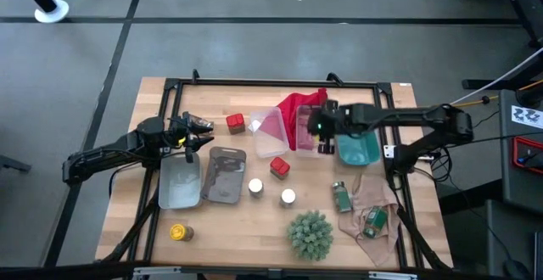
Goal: Sort spices by type
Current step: Put the right orange seasoning pack into the right transparent bin
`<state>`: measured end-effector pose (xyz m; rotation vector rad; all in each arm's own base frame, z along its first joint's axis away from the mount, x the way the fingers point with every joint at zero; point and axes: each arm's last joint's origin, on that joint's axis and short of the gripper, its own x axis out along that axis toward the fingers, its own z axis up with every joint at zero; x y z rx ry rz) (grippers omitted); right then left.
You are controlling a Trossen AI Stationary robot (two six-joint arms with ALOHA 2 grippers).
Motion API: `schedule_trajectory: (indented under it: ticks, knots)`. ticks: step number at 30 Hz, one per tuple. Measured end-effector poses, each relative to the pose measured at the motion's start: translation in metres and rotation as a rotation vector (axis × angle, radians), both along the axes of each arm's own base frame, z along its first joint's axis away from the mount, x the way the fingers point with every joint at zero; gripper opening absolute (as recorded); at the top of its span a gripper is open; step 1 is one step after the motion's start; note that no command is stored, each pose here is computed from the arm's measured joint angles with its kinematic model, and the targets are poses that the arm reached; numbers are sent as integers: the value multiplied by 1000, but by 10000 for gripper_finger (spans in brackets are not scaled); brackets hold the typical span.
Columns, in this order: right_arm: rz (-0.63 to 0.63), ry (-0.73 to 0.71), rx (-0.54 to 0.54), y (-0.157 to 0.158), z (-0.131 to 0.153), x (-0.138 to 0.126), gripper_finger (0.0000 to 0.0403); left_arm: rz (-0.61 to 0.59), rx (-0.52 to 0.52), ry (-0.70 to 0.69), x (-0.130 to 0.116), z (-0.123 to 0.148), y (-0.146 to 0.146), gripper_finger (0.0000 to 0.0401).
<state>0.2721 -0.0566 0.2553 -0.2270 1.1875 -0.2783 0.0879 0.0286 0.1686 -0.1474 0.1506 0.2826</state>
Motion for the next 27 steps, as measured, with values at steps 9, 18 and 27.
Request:
schedule_trajectory:
  ticks: [9, 18, 27]
  knots:
    - [-43, -111, 84, -53, -26, -12, 32, 0, 0, 0, 0, 0, 0, 155]
    - [-53, -164, 142, -69, -57, -27, 32, 1, 0, 0, 0, 0, 0, 155]
    - [-29, -163, 156, -65, -81, -35, 32, 1, 0, 0, 0, 0, 0, 155]
